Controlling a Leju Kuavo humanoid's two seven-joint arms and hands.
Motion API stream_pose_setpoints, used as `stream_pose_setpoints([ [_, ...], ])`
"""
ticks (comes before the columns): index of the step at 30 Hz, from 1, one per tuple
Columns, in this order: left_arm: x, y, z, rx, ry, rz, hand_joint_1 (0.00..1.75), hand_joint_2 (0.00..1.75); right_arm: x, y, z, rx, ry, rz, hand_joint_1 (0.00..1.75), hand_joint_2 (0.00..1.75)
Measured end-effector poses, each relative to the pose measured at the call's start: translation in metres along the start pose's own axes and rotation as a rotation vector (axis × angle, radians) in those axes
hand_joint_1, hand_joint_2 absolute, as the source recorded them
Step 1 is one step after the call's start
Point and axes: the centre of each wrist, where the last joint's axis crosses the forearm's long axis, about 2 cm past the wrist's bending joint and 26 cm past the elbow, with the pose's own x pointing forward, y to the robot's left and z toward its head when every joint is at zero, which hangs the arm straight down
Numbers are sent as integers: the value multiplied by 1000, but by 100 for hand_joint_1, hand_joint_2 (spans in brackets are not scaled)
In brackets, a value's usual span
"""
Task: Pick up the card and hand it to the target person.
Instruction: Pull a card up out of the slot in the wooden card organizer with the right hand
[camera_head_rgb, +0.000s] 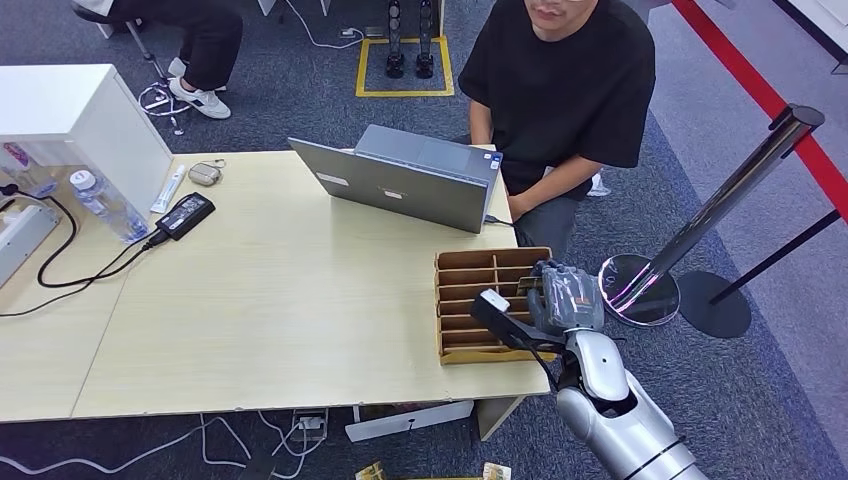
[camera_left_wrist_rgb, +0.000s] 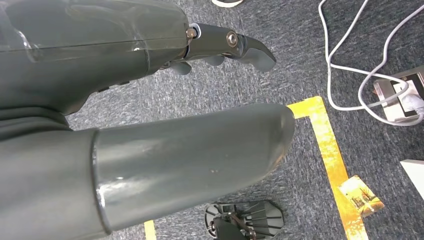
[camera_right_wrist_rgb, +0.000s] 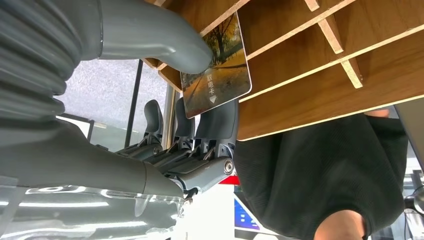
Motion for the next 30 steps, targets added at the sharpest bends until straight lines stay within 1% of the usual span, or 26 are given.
stream_pose_setpoints([
  [2, 0, 0, 0, 0, -1, -1, 0, 0, 0, 0, 0, 4, -1, 1, 101, 175],
  [5, 0, 0, 0, 0, -1, -2, 0, 0, 0, 0, 0, 8, -2, 0, 106, 175],
  [7, 0, 0, 0, 0, -1, -2, 0, 0, 0, -1, 0, 2, -3, -3, 116, 175],
  [9, 0, 0, 0, 0, -1, -2, 0, 0, 0, -2, -1, -7, -4, -6, 130, 175],
  [12, 0, -1, 0, -1, -1, -1, 0, 0, 0, -3, -1, -25, -5, -8, 145, 175],
  [17, 0, -1, 1, -1, -1, 0, 0, 0, 0, -6, -2, -47, -7, -10, 164, 175],
  [23, 0, -2, 1, -2, -2, 1, 0, 0, -1, -9, -3, -73, -10, -5, 169, 175],
  [30, -1, -2, 1, -2, -1, 4, 0, 0, -1, -20, -5, -128, -23, -9, 168, 175],
])
